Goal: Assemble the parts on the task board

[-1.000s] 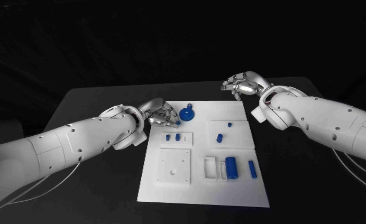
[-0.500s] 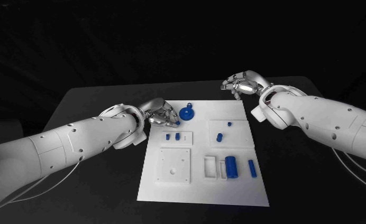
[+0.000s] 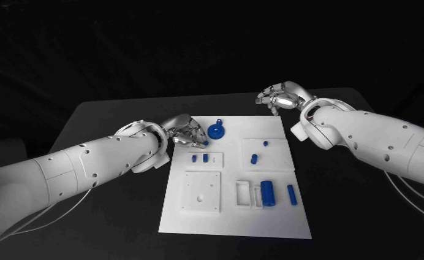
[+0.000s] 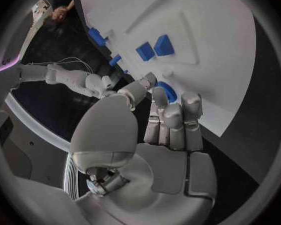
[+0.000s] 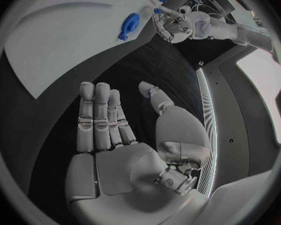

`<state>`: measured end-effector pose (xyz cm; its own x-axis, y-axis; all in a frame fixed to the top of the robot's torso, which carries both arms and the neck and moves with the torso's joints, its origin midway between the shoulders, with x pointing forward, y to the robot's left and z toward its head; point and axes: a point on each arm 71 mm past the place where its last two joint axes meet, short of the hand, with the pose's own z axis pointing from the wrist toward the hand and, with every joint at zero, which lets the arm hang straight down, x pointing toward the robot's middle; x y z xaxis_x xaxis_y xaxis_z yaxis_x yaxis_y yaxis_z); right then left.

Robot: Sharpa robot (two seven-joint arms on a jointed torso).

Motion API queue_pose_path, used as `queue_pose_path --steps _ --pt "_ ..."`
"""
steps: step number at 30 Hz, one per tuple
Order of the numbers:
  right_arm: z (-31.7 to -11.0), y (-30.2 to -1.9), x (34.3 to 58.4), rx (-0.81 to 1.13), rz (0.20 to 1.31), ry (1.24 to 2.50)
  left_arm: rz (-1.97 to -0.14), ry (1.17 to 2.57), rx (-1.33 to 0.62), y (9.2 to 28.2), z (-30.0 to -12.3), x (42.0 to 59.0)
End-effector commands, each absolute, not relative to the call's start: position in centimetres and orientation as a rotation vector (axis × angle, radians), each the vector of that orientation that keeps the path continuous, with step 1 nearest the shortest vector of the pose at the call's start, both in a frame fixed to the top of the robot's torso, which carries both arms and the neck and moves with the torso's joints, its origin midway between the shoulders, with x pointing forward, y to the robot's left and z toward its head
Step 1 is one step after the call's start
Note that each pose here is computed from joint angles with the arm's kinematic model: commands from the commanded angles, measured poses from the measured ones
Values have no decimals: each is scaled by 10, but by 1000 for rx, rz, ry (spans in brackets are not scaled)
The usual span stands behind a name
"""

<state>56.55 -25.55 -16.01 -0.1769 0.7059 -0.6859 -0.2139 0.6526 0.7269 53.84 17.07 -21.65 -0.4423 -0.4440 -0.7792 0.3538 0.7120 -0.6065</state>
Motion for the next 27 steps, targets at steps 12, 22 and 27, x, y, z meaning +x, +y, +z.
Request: queue_pose_path --steps 12,22,27 --pt "-160 -254 565 416 875 1542 -884 1834 -32 168 -218 538" --pt "-160 -255 565 416 875 1542 -873 1836 -25 168 -220 538" --pt "-160 -255 565 416 875 1542 -866 1839 -26 169 -221 539"
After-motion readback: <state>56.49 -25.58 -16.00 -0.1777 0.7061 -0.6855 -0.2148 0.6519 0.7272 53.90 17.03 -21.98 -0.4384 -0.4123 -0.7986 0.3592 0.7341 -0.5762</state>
